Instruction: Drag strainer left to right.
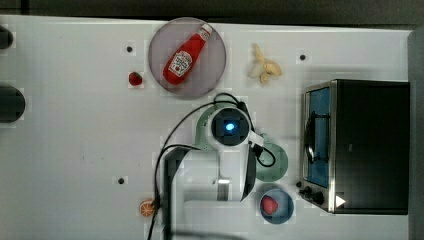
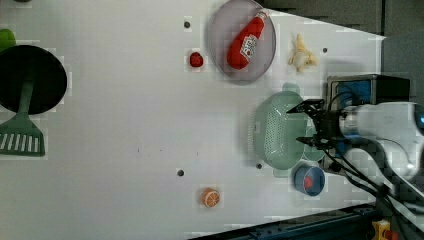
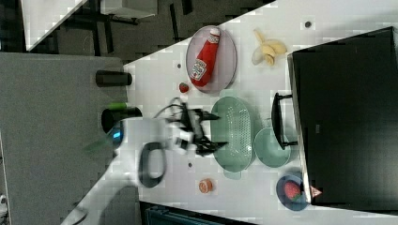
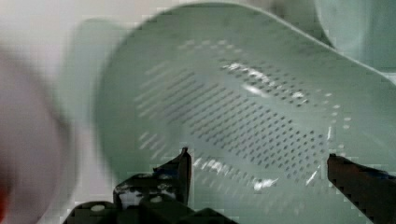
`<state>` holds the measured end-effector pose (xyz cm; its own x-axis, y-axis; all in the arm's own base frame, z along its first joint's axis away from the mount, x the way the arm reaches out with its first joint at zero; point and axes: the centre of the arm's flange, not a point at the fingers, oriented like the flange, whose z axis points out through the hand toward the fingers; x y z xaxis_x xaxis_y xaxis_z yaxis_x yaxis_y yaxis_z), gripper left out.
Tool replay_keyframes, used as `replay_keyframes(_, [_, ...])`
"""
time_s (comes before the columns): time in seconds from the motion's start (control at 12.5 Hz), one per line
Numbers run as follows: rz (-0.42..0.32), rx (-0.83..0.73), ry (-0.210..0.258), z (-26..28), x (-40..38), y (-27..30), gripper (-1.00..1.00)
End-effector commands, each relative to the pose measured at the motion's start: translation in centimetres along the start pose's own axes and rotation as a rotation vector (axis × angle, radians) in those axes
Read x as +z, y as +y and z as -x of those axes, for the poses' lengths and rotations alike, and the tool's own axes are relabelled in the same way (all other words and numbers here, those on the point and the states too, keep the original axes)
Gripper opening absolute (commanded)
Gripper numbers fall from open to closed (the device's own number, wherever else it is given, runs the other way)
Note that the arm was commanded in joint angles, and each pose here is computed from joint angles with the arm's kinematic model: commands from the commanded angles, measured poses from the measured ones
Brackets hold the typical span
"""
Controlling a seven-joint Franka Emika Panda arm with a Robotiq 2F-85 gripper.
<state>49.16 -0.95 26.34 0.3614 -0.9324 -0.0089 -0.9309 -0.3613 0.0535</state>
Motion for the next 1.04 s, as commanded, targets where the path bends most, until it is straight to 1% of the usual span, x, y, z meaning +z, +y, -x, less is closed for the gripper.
replay_keyframes(0.08, [-0.139, -0.323, 0.075, 3.2, -10.9, -1.4, 1.00])
replay_keyframes(0.16, [-0.150, -0.384, 0.089, 3.5, -13.3, -0.6, 1.00])
replay_keyframes(0.32, [-0.163, -0.439, 0.107, 3.9, -18.0, 1.5, 1.00])
replay_keyframes(0.64, [-0.116, -0.439, 0.089, 5.6, -27.3, 7.2, 1.00])
replay_keyframes(0.8, [-0.090, -0.420, 0.064, 5.2, -30.5, 9.4, 1.00])
replay_keyframes(0.96, [-0.109, -0.441, 0.063, 4.0, -32.2, 9.8, 1.00])
replay_keyframes(1.04, [-0.109, -0.485, 0.061, 3.6, -32.3, 9.8, 1.00])
